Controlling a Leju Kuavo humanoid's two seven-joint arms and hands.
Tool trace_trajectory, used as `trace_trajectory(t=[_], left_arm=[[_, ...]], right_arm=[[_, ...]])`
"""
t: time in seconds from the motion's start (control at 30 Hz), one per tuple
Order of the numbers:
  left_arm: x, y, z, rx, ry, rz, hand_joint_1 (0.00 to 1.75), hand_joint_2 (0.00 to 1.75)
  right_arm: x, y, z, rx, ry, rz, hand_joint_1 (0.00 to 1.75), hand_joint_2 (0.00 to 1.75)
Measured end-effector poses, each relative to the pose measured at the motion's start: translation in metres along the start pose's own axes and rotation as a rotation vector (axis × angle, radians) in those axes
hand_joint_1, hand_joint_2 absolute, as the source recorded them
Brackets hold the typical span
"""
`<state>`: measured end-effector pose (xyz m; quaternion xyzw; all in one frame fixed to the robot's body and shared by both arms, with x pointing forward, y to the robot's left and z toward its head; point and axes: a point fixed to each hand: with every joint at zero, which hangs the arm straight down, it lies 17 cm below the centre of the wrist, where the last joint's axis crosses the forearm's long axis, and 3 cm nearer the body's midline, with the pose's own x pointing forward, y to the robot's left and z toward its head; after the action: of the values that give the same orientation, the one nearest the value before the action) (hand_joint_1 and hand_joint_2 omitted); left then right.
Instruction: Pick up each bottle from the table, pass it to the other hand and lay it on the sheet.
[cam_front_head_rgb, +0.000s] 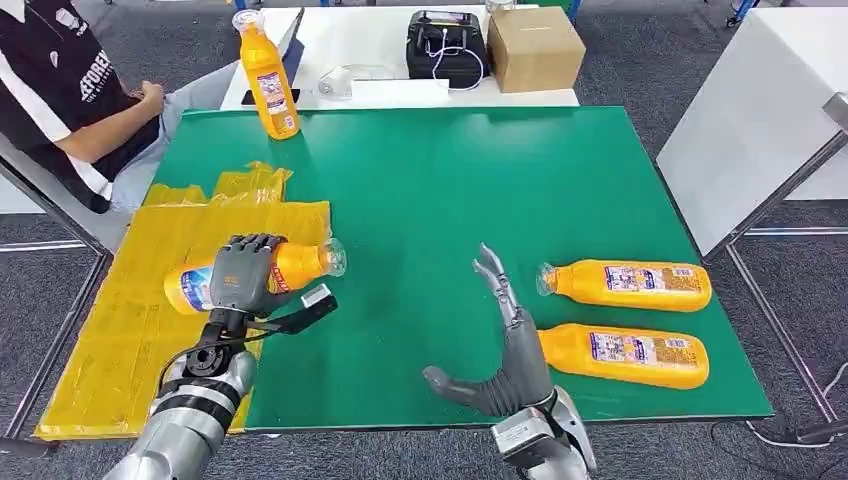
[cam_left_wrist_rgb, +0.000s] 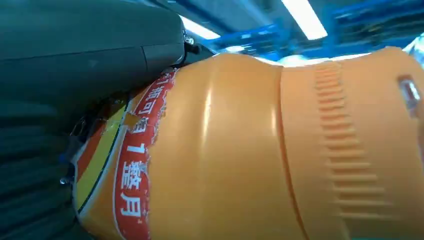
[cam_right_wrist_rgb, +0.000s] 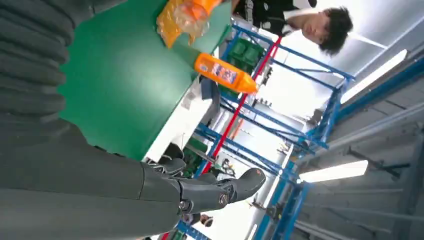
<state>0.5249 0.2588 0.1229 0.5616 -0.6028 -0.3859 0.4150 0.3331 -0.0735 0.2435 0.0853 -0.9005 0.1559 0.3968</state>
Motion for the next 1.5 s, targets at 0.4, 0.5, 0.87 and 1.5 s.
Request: trace_trajectory(t=[0.4, 0.5, 0.87, 1.5], left_arm=[[0.019, -0.030, -0.014, -0.082, -0.165, -0.297, 0.00, 1.75], [0.015, -0.032, -0.013, -0.082, -0.161, -0.329, 0.00, 1.75], [-0.001, -0.063, 0.000, -0.208, -0.190, -0.396, 0.00, 1.75], [-0.013, -0.073, 0.000, -0.281, -0.149, -0.415, 0.00, 1.75]], right_arm=[[0.002, -0.004, 0.004, 0.040, -0.040, 0.047, 0.00, 1.75], [0.002, -0.002, 0.005, 0.053, -0.041, 0.053, 0.00, 1.75], [0.000, 0.005, 0.005, 0.083, -0.039, 0.066, 0.00, 1.75], [-0.003, 0.006, 0.006, 0.090, -0.029, 0.075, 0.00, 1.75]])
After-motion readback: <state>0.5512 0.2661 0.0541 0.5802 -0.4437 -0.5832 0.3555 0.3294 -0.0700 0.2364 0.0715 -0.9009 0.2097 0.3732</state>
